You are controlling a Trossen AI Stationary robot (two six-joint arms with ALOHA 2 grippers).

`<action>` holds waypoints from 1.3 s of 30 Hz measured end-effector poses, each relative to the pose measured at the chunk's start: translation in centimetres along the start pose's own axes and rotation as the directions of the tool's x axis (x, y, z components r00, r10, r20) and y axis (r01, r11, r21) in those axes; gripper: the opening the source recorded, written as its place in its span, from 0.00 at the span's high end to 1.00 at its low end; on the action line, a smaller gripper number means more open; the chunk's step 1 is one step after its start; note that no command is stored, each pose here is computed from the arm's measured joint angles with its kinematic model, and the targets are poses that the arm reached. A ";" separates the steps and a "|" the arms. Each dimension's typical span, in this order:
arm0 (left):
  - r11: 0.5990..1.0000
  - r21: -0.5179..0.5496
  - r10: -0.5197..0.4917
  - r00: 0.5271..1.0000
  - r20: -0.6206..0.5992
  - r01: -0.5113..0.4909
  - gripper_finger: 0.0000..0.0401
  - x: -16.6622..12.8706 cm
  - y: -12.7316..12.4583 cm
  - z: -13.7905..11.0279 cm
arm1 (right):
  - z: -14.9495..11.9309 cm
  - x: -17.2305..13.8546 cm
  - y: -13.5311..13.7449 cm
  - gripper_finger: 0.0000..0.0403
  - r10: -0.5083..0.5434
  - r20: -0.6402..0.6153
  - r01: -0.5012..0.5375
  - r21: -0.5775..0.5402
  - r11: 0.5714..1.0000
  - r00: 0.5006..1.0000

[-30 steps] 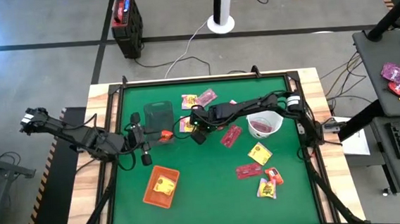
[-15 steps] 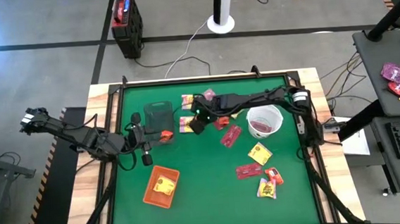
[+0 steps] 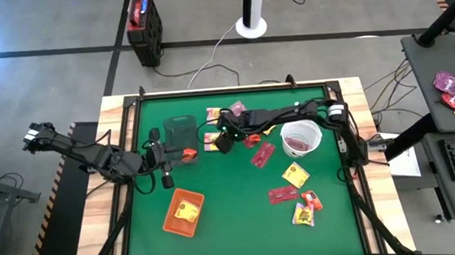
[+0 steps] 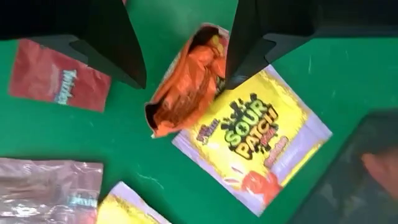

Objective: Sort candy by brand, put in halloween buckets
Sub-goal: Put the orange chocolate into the black bin

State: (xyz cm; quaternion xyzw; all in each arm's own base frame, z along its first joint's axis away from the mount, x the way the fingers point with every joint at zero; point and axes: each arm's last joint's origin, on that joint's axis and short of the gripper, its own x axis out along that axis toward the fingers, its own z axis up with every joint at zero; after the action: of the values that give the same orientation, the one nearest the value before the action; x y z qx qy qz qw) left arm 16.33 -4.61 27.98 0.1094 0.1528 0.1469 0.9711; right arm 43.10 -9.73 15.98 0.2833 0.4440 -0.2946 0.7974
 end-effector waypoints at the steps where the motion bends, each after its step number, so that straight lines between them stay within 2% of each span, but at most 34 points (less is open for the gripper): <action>1: 1.000 0.000 0.000 1.000 0.000 0.000 0.81 0.0 0.0 0.0 | -0.2 0.3 0.0 0.47 -0.004 -0.009 0.004 0.001 1.000 1.000; 8: 1.000 0.001 0.001 1.000 -0.001 -0.001 0.81 0.0 0.0 0.0 | -1.0 1.7 0.1 0.50 -0.001 -0.050 0.000 -0.007 1.000 0.999; 11: 1.000 0.001 0.001 1.000 -0.001 -0.001 0.81 0.0 0.0 0.0 | -1.0 1.7 0.2 0.59 -0.002 -0.050 0.002 -0.006 1.000 0.999; 17: 1.000 0.001 0.001 1.000 -0.001 -0.001 0.81 0.0 0.0 0.0 | -1.0 1.4 0.3 0.85 0.008 -0.047 -0.010 -0.036 0.999 0.999; 20: 1.000 -0.012 0.000 1.000 -0.001 0.000 0.81 0.0 0.0 0.0 | -1.0 0.1 0.3 0.94 0.013 -0.078 -0.018 -0.072 0.997 0.997; 25: 0.998 -0.049 -0.046 0.999 -0.007 0.046 0.81 0.1 -0.2 -0.3 | -0.8 -4.7 1.0 0.95 0.039 -0.053 -0.047 -0.169 0.984 0.998; 29: 0.992 -0.069 -0.109 0.994 -0.012 0.108 0.80 0.4 -0.7 -0.9 | -1.9 -8.5 2.7 0.96 0.112 -0.017 -0.112 -0.288 0.951 0.994; 32: 0.990 -0.089 -0.110 0.994 0.017 0.111 0.76 1.0 -1.2 -1.6 | -3.1 -10.9 4.3 0.96 0.191 0.023 -0.168 -0.383 0.908 0.981; 35: 0.986 -0.117 -0.114 0.992 0.061 0.121 0.69 1.6 -1.7 -2.1 | -4.7 -12.6 5.6 0.96 0.277 0.054 -0.222 -0.465 0.857 0.959; 39: 0.972 -0.150 -0.167 0.980 0.112 0.182 0.57 2.4 -2.7 -2.7 | -7.0 -14.0 6.7 0.96 0.380 0.068 -0.282 -0.554 0.784 0.923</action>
State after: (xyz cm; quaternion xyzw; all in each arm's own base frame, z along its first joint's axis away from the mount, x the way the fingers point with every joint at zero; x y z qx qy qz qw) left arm 18.31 -5.87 24.12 0.0246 0.1015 0.0671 0.9923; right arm 38.14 2.78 26.35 0.0969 0.3793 -0.0382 0.9194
